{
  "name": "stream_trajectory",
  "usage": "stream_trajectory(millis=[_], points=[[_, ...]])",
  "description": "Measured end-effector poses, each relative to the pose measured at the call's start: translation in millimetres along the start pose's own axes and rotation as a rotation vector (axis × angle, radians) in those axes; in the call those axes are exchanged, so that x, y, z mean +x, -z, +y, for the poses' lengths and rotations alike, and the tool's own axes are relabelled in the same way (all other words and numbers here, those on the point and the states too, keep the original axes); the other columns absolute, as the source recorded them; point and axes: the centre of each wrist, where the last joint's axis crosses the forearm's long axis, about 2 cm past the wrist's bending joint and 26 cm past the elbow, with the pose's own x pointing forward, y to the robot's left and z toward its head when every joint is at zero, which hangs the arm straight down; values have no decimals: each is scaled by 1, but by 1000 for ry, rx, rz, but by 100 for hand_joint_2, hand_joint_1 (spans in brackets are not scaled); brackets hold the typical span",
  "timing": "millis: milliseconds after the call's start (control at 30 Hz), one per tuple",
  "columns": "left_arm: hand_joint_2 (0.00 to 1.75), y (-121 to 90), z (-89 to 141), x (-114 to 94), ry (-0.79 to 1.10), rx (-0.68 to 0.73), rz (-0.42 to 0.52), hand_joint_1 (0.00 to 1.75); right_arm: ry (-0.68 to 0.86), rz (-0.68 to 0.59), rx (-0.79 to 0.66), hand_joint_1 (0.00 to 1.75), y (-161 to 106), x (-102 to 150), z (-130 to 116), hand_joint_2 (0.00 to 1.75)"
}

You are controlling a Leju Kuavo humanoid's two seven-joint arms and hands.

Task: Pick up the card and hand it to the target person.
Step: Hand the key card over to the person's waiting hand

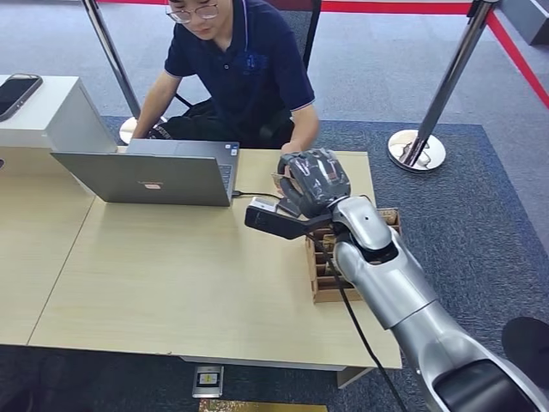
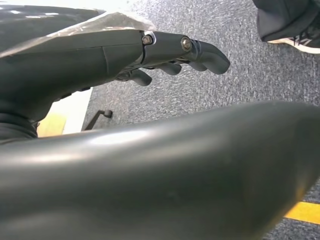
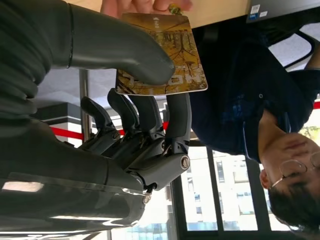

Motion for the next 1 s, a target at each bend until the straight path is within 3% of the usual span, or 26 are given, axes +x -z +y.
stream_trajectory(millis=[500,533,633,667,767,900,1000], points=[[0,0,0,1,4,0,-5,0,-7,1,48,151,2,12,17,175],[0,0,0,1,4,0,-5,0,-7,0,51,143,3,12,18,175],[0,0,0,1,5,1,-5,0,-8,-1,59,31,3,15,20,175],[0,0,0,1,5,2,-5,0,-7,-1,62,1,4,15,20,175],[0,0,0,1,6,3,-5,0,-10,-2,67,0,4,16,22,175],[0,0,0,1,6,3,-5,0,-15,1,69,0,3,17,25,0],[0,0,0,1,7,2,-6,0,-17,4,71,0,2,17,27,0]])
